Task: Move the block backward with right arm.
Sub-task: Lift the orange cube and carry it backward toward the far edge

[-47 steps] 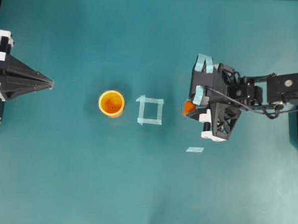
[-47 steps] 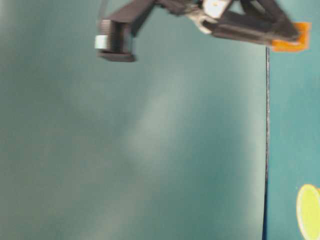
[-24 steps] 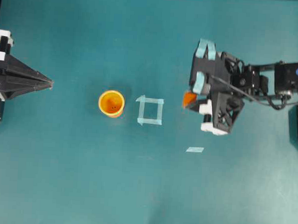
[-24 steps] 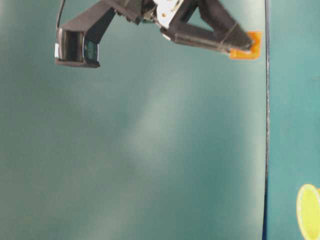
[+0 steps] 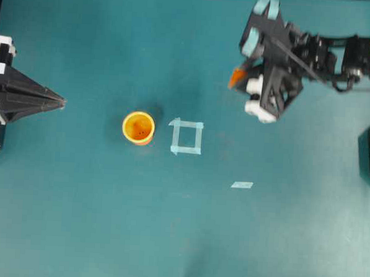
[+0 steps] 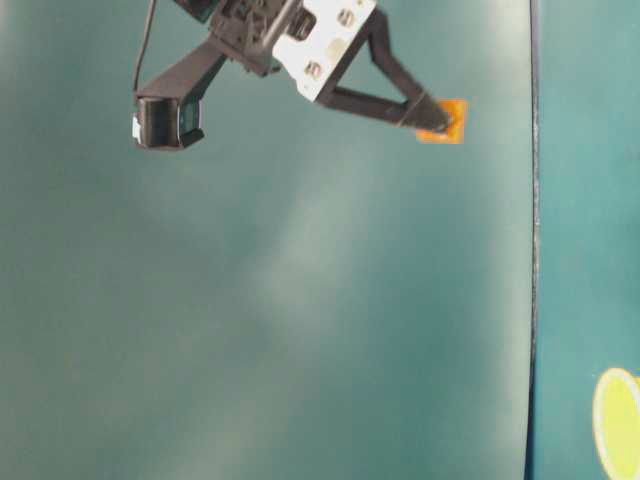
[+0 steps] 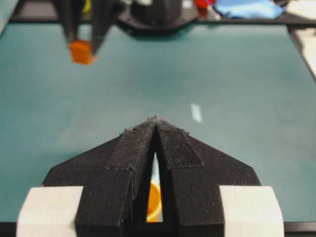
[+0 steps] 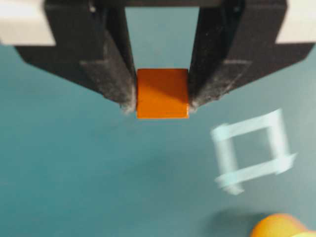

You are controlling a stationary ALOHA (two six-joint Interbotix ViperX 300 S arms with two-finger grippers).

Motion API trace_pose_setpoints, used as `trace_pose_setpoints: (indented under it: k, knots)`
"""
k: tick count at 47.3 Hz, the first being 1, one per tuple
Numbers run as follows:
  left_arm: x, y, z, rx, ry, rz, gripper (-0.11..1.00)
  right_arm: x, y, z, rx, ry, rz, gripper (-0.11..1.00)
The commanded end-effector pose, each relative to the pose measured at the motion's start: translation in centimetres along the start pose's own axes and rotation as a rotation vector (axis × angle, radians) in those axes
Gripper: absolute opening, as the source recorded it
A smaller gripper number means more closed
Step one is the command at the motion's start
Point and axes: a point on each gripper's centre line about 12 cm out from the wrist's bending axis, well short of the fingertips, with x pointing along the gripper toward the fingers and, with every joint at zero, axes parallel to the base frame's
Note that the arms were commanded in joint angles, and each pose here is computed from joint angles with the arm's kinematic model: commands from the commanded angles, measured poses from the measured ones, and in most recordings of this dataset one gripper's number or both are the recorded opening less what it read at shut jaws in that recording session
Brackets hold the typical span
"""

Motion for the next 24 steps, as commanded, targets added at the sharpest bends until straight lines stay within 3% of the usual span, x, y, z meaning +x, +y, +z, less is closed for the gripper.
trace_pose_setpoints:
  k: [1, 14, 24]
  knots:
    - [0.1, 0.0, 1.4, 0.003, -0.035, 0.0, 0.0, -0.6, -1.4, 1.9, 0.014, -0.05, -0.031, 0.4]
    - [0.2, 0.0, 1.3, 0.003, -0.032, 0.0, 0.0, 0.5, -7.1, 4.3, 0.065, -0.071, -0.156, 0.4]
    - [0.1, 0.0, 1.3, 0.003, -0.034, -0.002, 0.0, 0.9, -10.6, 6.1, 0.112, -0.095, -0.215, 0.4]
